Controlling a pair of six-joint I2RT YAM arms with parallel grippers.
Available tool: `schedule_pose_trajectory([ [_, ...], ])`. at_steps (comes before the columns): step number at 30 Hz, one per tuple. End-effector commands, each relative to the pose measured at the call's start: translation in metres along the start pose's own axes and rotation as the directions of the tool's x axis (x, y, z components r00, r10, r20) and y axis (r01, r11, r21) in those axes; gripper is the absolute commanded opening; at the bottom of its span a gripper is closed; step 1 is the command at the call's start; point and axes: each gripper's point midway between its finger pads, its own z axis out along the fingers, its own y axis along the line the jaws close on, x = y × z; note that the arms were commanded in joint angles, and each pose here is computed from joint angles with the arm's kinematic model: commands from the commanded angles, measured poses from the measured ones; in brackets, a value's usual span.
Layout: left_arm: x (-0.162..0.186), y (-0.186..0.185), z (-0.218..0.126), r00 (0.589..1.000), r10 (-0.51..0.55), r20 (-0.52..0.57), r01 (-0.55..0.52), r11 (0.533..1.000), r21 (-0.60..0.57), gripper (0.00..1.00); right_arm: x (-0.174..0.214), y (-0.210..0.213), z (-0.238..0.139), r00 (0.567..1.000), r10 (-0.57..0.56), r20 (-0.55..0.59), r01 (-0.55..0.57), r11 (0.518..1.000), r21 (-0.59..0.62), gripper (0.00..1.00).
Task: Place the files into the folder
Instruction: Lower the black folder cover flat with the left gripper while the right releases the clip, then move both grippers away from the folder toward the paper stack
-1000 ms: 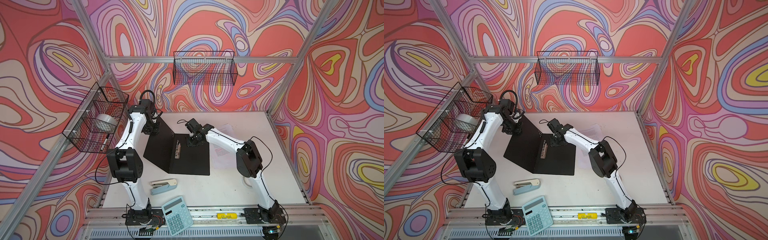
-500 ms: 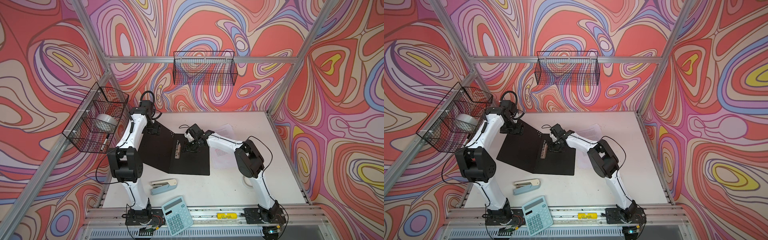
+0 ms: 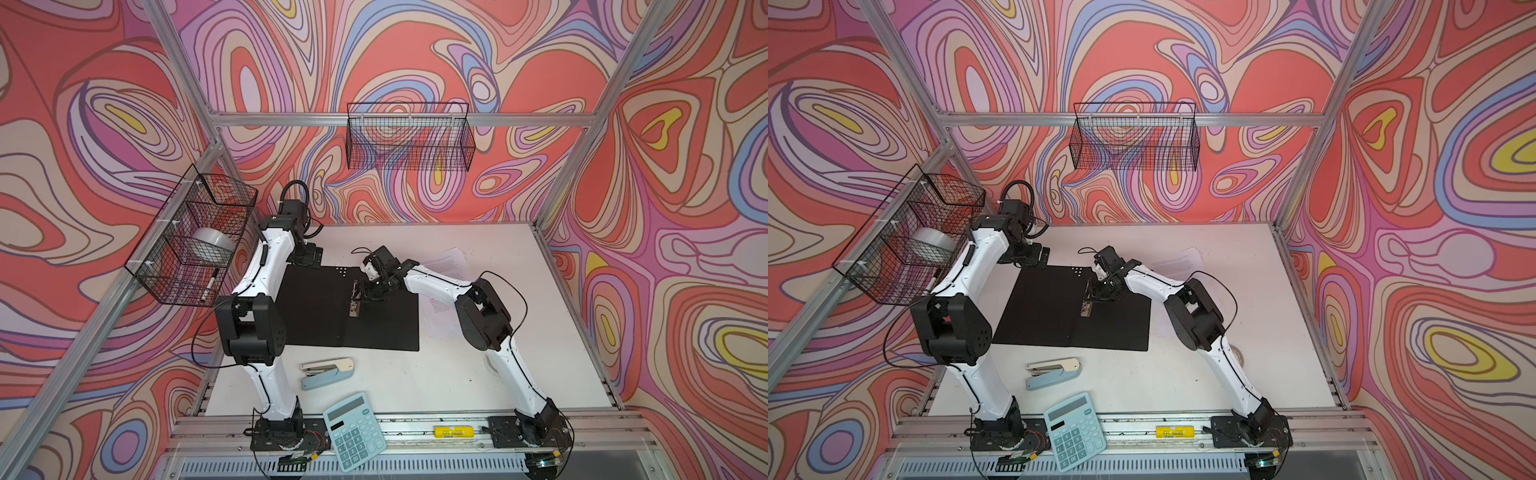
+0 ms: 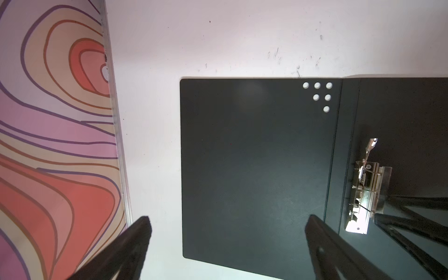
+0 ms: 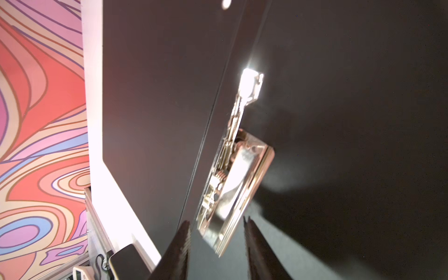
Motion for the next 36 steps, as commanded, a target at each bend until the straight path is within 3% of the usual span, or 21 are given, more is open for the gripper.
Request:
schedule_pose_trajectory([
  [1, -0.004, 0.0, -0.029, 0.999, 0.008, 0.052, -0.01, 1.0, 0.028, 1.0, -0.005, -0.003, 0.005, 1.0, 0.005, 0.006, -0.005, 1.0, 0.009, 0.36],
  [9, 0.001, -0.028, -0.043, 0.999, 0.005, 0.053, -0.014, 0.985, 0.173, 1.0, -0.012, 0.003, 0.01, 1.0, 0.01, 0.015, -0.009, 1.0, -0.026, 0.29],
  [19, 0.004, -0.038, -0.045, 0.999, 0.002, 0.039, -0.012, 0.972, 0.233, 1.0, -0.024, 0.003, 0.013, 0.999, 0.04, 0.03, -0.038, 0.997, -0.064, 0.27],
  [25, -0.003, -0.039, -0.065, 0.995, 0.031, 0.093, -0.052, 0.97, 0.237, 1.0, -0.033, 0.002, -0.004, 0.998, 0.011, 0.059, -0.01, 1.0, -0.011, 0.46],
  [31, -0.016, -0.061, -0.107, 0.973, 0.106, 0.206, -0.157, 0.956, 0.248, 1.0, -0.056, -0.008, -0.065, 0.988, -0.058, 0.142, 0.038, 0.99, 0.136, 0.53],
  [36, -0.019, -0.114, -0.13, 0.942, 0.159, 0.297, -0.251, 0.919, 0.304, 1.0, -0.075, -0.038, -0.156, 0.968, -0.023, 0.248, -0.025, 0.982, 0.187, 0.56],
])
